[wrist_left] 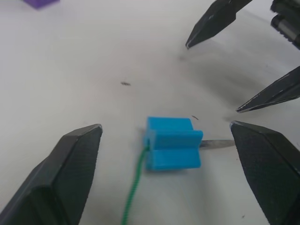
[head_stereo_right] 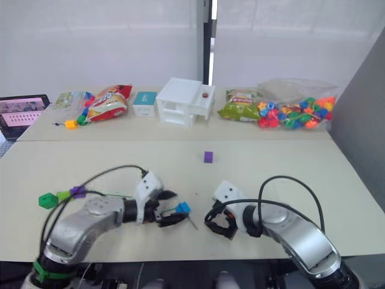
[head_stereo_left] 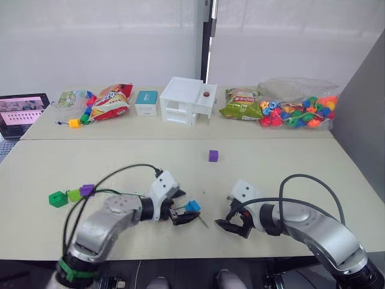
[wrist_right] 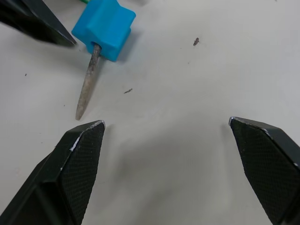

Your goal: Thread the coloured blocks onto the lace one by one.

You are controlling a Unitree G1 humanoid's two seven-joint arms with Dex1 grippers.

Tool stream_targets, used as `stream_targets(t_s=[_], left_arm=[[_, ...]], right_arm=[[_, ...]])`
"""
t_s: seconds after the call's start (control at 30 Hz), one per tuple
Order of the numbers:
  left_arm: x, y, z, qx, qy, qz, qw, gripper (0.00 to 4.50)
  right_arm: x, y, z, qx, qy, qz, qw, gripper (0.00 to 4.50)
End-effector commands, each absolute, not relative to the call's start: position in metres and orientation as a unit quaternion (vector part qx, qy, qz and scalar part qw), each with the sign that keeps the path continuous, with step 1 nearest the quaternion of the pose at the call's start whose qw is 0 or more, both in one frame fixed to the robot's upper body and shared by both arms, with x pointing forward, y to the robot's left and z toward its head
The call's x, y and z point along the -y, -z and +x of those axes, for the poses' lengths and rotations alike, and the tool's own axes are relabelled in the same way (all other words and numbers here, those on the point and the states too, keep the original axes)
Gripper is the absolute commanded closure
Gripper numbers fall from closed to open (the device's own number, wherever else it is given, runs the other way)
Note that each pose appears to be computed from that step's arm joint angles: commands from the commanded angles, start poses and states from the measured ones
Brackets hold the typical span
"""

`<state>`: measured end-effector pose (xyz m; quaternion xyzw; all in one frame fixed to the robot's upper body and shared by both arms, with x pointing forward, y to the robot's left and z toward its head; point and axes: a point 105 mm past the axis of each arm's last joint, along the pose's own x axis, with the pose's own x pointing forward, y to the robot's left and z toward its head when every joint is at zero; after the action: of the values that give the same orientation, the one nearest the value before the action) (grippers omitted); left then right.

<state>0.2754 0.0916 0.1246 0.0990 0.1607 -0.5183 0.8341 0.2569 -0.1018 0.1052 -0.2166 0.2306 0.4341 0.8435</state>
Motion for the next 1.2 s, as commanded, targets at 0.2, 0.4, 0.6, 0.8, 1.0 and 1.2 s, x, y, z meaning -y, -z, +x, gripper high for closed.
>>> stream_targets(t_s=[0.2, 0.4, 0.6, 0.8, 1.0, 1.2], left_arm=[[-0.121, -0.141, 0.27, -0.087, 0.675, 0.257, 0.686, 0.04], [-0.116, -0.139, 0.291, -0.048, 0.755, 0.331, 0.563, 0.04], [-0.091, -0.129, 0.302, -0.031, 0.791, 0.352, 0.499, 0.04], [-0.067, -0.122, 0.307, -0.013, 0.809, 0.351, 0.472, 0.04], [-0.057, -0.112, 0.313, -0.014, 0.81, 0.379, 0.448, 0.04], [-0.059, -0.111, 0.32, -0.018, 0.802, 0.394, 0.449, 0.04]], right_arm=[[0.098, -0.112, 0.261, -0.206, -0.438, -0.223, 0.846, 0.0], [0.098, -0.113, 0.263, -0.201, -0.436, -0.223, 0.848, 0.0], [0.101, -0.115, 0.254, -0.2, -0.442, -0.22, 0.846, 0.0], [0.1, -0.121, 0.247, -0.19, -0.443, -0.214, 0.849, 0.0], [0.086, -0.138, 0.227, -0.144, -0.477, -0.201, 0.843, 0.0], [0.085, -0.132, 0.223, -0.155, -0.476, -0.202, 0.842, 0.0]])
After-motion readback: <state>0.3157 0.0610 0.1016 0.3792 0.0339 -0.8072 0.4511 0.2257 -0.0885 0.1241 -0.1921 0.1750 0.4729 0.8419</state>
